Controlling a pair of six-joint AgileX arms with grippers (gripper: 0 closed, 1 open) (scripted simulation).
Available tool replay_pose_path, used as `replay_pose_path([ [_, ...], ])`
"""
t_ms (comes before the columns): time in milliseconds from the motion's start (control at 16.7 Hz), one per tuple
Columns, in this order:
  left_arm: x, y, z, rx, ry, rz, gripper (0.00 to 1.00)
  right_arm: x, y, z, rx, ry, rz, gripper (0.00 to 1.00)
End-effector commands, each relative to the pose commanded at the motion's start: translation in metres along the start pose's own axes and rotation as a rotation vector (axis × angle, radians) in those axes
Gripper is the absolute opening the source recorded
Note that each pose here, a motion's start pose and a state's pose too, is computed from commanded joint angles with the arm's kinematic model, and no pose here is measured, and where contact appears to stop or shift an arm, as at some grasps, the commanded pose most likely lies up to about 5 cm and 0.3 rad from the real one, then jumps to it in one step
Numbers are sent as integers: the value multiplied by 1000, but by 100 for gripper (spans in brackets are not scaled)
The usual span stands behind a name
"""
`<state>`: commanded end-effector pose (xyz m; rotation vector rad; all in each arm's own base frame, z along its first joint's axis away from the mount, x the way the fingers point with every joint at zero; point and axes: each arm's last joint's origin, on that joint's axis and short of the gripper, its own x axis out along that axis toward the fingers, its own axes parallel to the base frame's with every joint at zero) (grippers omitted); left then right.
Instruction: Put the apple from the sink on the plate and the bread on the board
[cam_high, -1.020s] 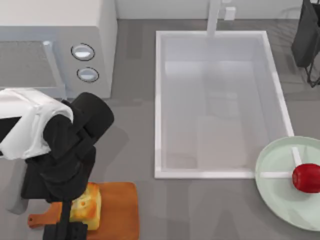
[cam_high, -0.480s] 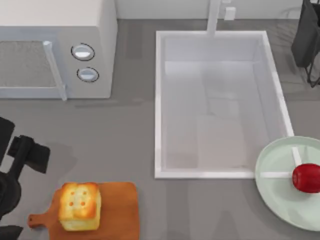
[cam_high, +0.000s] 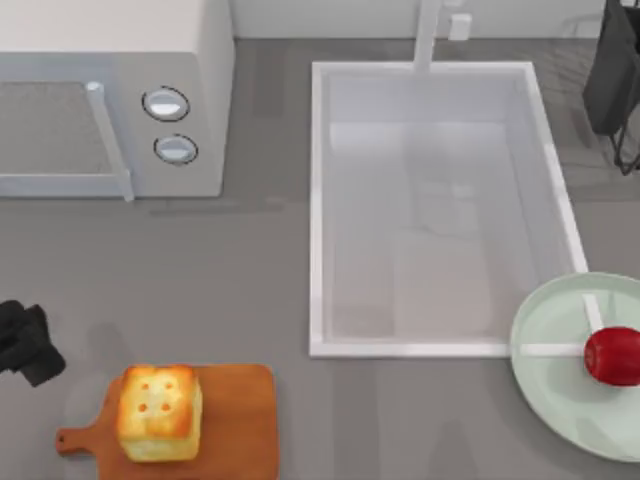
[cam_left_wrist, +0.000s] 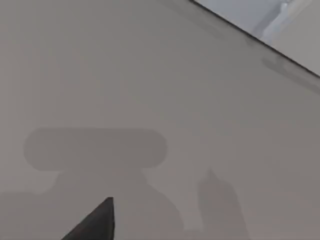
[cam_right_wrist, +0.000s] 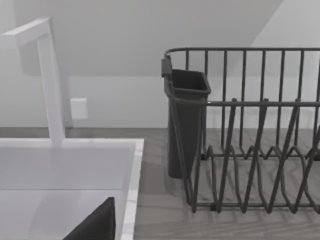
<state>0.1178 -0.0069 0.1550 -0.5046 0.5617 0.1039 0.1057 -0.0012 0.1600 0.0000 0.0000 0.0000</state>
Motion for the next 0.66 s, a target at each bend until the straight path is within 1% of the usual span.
replay_pose_path([
  [180,-6,5,-1,252,-250,-72,100,0,0,0,0,0,0,100],
  [360,-10,6,0,421,-452,-97,100,0,0,0,0,0,0,100],
  [480,-12,6,0,483,-533,-102,100,0,0,0,0,0,0,100],
  [660,-13,6,1,505,-562,-104,100,0,0,0,0,0,0,100],
])
